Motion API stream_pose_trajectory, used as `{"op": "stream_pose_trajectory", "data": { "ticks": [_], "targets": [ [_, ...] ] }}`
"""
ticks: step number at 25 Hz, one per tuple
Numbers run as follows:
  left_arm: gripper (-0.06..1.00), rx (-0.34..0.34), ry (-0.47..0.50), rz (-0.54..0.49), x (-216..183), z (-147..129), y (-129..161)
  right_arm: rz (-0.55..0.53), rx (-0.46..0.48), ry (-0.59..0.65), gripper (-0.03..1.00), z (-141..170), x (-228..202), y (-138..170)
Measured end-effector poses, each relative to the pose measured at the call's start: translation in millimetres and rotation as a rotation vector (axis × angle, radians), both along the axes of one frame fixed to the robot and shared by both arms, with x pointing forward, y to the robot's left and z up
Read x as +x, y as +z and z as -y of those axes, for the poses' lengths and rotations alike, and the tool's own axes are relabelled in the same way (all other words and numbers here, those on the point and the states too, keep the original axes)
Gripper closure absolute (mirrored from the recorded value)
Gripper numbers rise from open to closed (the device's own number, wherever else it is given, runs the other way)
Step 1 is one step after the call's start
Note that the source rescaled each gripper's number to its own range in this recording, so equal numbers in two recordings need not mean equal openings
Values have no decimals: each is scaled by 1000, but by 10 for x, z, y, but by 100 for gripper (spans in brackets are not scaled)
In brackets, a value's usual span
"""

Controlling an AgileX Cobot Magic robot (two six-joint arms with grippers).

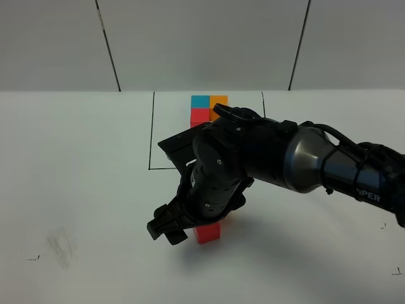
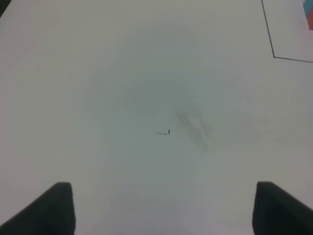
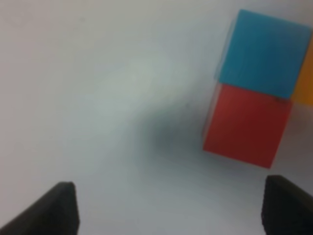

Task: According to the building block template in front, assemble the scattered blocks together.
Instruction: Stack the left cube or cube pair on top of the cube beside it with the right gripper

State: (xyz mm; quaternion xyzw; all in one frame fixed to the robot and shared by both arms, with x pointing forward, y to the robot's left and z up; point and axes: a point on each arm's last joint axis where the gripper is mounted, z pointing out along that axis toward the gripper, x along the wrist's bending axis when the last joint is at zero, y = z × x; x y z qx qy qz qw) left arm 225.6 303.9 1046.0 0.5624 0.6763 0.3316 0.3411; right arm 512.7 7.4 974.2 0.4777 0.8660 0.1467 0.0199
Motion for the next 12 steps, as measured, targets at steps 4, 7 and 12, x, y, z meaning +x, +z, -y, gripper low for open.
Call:
{"op": "stream_pose_trajectory", "data": {
  "ticks": [4,7,12],
  "targets": [
    [-5,0,0,0,0,0,0,45,-58,-31,31,44,64,-58],
    [-5,0,0,0,0,0,0,72,-82,-43,31,62,97,-81],
    [-5,0,0,0,0,0,0,88,-65,-46,31,38,121,-106]
  ]
}}
